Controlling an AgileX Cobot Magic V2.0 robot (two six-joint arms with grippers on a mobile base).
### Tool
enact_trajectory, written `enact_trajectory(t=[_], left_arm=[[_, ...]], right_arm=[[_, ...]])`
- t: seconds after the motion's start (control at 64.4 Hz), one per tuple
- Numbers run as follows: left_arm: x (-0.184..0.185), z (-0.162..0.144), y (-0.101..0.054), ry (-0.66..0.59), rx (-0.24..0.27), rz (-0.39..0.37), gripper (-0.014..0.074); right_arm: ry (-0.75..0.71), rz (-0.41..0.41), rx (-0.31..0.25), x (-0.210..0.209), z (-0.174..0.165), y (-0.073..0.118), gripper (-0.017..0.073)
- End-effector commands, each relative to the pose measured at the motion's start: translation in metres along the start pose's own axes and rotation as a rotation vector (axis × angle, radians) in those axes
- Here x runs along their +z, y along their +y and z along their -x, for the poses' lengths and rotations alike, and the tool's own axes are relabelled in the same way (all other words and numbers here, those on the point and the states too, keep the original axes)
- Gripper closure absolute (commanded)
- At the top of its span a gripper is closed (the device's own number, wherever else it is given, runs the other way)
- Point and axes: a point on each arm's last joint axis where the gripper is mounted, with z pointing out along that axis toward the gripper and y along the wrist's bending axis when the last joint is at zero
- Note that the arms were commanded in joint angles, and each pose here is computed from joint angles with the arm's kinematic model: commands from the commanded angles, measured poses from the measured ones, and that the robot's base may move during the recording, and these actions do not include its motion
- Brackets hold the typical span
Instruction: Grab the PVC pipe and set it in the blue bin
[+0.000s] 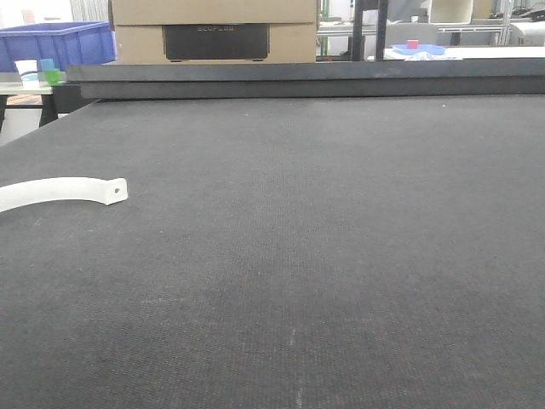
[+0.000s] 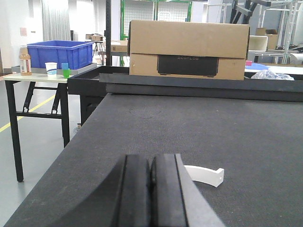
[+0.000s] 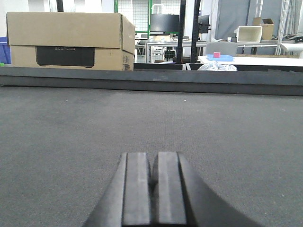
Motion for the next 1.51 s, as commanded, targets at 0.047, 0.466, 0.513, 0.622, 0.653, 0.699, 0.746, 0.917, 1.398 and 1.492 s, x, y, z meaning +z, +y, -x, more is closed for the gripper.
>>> enact_trajectory(t=[0.047, 0.466, 0.513, 0.622, 0.653, 0.699, 0.746, 0.917, 1.398, 1.492], left_arm=[[0.000, 0.003, 0.000, -0.027, 0.002, 0.004, 0.0704], [0.000, 0.003, 0.000, -0.027, 0.002, 0.004, 0.0704], [0.000, 0.003, 0.000, -0.027, 0.002, 0.004, 0.0704], [0.000, 0.003, 0.000, -0.027, 0.002, 0.004, 0.0704], [0.000, 0.003, 0.000, -0.027, 0.022, 0.003, 0.0704], [0.000, 0.003, 0.000, -0.027, 0.043, 0.003, 0.0704], [0.000, 0.003, 0.000, -0.029, 0.045, 0.003, 0.0704], [0.000, 0.003, 0.000, -0.029, 0.045, 0.003, 0.0704], [-0.008, 0.092, 0.001, -0.095, 0.067, 0.026, 0.0704], [0.003, 0.123, 0.002, -0.077, 0.091, 0.034, 0.0704]], right_arm=[[-0.029, -0.004, -0.004, 0.000, 0.003, 0.000, 0.0727], [-0.029, -0.004, -0.004, 0.000, 0.003, 0.000, 0.0727], [-0.029, -0.004, -0.004, 0.000, 0.003, 0.000, 0.0727], [-0.029, -0.004, -0.004, 0.000, 0.003, 0.000, 0.0727], [-0.029, -0.004, -0.004, 0.000, 0.003, 0.000, 0.0727], [-0.029, -0.004, -0.004, 0.000, 0.003, 0.000, 0.0727], [-0.029, -0.004, -0.004, 0.000, 0.003, 0.000, 0.0727], [-0.029, -0.004, -0.004, 0.000, 0.003, 0.000, 0.0727], [-0.146, -0.001, -0.016, -0.016, 0.091, 0.003, 0.0727], [-0.103, -0.007, -0.035, -0.008, 0.110, 0.003, 0.0727]])
